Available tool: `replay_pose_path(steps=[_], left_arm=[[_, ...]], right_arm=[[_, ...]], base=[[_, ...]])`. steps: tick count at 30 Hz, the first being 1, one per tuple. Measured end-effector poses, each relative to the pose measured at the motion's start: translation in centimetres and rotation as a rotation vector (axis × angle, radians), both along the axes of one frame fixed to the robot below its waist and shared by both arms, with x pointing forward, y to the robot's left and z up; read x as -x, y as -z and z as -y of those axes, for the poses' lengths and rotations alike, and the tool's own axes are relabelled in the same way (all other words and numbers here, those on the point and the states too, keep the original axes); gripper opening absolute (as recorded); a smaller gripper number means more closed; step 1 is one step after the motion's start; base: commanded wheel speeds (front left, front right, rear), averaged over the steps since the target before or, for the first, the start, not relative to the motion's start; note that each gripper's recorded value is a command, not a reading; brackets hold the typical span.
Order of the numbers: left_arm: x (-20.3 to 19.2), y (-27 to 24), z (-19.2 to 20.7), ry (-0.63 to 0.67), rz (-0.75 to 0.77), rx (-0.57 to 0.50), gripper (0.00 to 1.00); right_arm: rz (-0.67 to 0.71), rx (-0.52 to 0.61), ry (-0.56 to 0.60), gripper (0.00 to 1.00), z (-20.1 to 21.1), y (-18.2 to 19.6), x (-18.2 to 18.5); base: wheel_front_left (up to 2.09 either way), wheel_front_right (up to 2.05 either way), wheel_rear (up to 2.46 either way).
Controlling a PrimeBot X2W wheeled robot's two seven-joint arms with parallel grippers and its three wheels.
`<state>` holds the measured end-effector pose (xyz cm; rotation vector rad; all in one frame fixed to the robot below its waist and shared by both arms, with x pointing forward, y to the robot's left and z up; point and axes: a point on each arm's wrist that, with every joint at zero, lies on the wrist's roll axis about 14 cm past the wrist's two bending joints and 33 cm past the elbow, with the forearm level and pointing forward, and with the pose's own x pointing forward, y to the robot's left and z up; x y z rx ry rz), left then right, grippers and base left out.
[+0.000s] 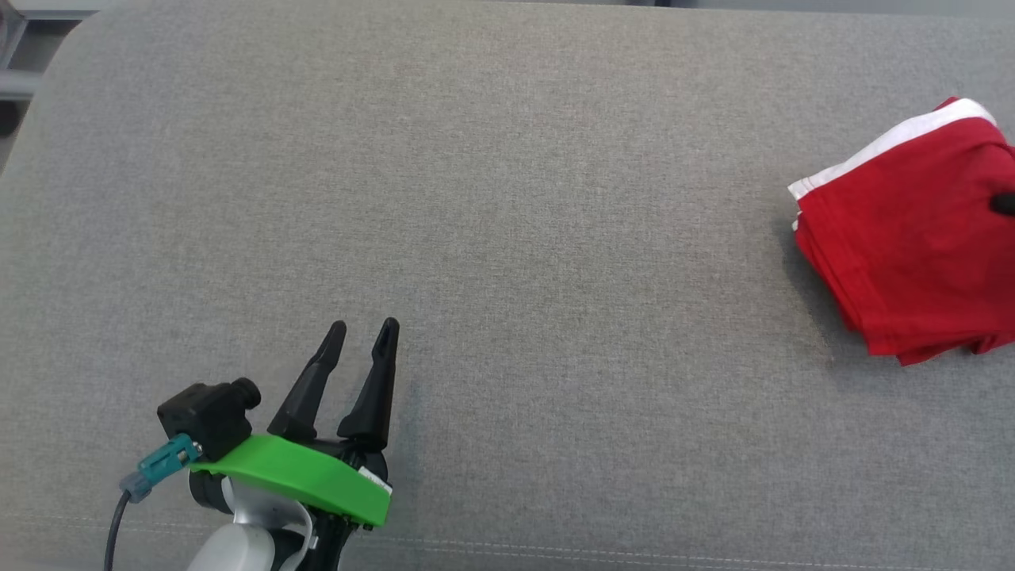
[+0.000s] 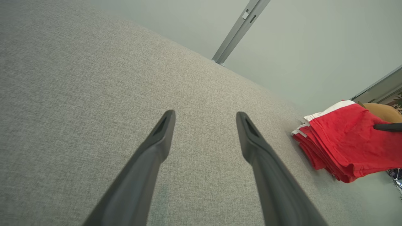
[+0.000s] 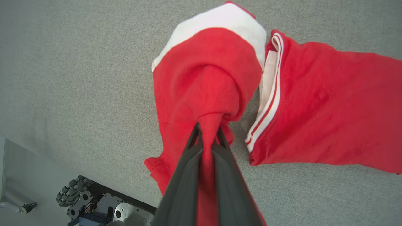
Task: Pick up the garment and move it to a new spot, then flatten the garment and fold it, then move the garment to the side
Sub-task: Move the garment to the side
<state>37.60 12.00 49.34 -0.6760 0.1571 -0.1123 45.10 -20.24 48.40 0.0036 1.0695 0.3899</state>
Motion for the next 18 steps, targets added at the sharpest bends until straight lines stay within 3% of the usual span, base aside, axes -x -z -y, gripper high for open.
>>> replay_pose_path(steps=[7,18], left_arm=[[-1.6,0.2,1.8,0.064,0.002,-0.004,1.0],[-3.7,2.0,2.9,0.106,-0.032,-0.014,1.0]], right_arm=[[0.028,0.005,0.14,0.0,3.8,-0.1,-1.3],[0.093,0.118,0.277,0.0,9.2,1.8,-3.6]], base=[[0.0,0.0,0.0],[0.0,0.0,0.0]])
